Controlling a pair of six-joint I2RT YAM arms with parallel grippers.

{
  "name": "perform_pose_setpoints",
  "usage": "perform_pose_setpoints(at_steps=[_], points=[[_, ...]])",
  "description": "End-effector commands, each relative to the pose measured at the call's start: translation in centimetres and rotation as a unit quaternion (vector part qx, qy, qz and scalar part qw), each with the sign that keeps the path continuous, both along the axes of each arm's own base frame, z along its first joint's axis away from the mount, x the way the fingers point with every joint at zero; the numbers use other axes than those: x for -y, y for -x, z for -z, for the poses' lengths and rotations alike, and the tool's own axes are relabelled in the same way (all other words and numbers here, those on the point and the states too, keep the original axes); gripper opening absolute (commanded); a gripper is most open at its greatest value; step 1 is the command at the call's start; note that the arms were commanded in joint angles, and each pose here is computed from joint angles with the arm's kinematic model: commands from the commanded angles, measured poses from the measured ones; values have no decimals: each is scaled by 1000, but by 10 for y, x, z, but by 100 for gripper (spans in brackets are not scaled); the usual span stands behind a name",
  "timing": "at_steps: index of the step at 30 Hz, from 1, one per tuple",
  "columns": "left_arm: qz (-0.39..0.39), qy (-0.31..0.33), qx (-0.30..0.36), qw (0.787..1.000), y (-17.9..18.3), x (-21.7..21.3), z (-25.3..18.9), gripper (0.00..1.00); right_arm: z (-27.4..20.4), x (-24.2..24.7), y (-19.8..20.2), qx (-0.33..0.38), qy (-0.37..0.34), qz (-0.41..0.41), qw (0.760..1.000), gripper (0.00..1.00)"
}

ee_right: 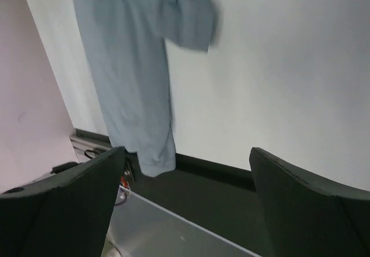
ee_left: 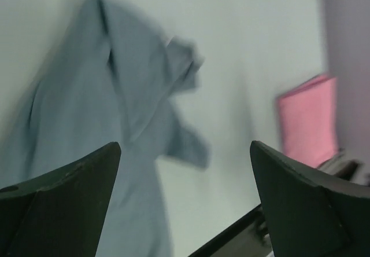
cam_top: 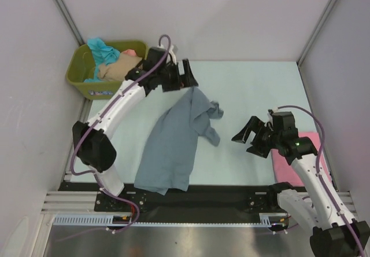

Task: Fold and stack the t-shirts
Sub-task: Move the tshirt to the center of the board, then flatten the tshirt out

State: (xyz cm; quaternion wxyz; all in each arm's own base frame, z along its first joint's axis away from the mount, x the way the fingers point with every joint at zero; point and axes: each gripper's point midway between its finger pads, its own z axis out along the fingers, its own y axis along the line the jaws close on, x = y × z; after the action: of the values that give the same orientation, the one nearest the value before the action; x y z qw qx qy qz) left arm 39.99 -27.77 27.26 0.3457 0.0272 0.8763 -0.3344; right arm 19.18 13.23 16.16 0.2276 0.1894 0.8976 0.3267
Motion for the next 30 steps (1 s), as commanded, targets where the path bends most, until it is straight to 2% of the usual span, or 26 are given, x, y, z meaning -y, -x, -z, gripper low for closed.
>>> perform_pose_setpoints(at_steps=[1, 2, 4, 5, 6, 7, 8, 10, 11, 13, 14, 19, 23, 25, 28, 29, 30], points=[[-13, -125, 27, 992, 37, -42, 14, 100, -22, -17, -19, 60, 13, -33, 998, 96], [-13, -131, 32, 991, 46, -48, 16, 99, -21, -17, -23, 63, 13, -32, 997, 95], [-10, -139, 27, 990, 64, -58, 30, 90, -9, -30, -27, 50, 15, -52, 997, 89], [0, -141, 12, 990, 88, -67, 46, 86, -11, -36, -35, 66, 11, -57, 996, 85], [14, -141, -1, 990, 103, -68, 57, 76, 2, -45, -37, 49, 15, -71, 996, 81], [26, -135, -6, 991, 117, -66, 65, 72, 5, -49, -42, 49, 17, -76, 996, 80], [43, -148, -36, 987, 138, -68, 95, 72, 9, -52, -53, 59, 28, -78, 995, 79], [85, -149, -42, 984, 174, -51, 110, 74, 32, -58, -64, 40, 53, -90, 994, 80], [117, -163, -60, 978, 198, -41, 130, 76, 33, -60, -76, 54, 70, -98, 991, 82], [140, -179, -74, 971, 215, -30, 150, 79, 62, -64, -86, 19, 98, -117, 988, 86], [163, -197, -80, 963, 228, -23, 160, 79, 60, -67, -95, 23, 108, -131, 985, 87], [212, -291, -152, 920, 259, -19, 217, 78, 91, -76, -118, -7, 165, -165, 972, 88], [230, -331, -154, 902, 270, -13, 235, 82, 103, -82, -126, -23, 184, -185, 965, 87], [240, -330, -175, 896, 276, -8, 248, 80, 104, -87, -130, -24, 183, -192, 964, 82], [253, -323, -175, 895, 281, 2, 251, 61, 115, -87, -132, -44, 188, -186, 963, 79], [258, -319, -178, 894, 286, 4, 250, 47, 118, -86, -132, -50, 189, -181, 964, 79], [258, -312, -177, 897, 287, 7, 249, 42, 122, -86, -132, -54, 190, -178, 964, 76]])
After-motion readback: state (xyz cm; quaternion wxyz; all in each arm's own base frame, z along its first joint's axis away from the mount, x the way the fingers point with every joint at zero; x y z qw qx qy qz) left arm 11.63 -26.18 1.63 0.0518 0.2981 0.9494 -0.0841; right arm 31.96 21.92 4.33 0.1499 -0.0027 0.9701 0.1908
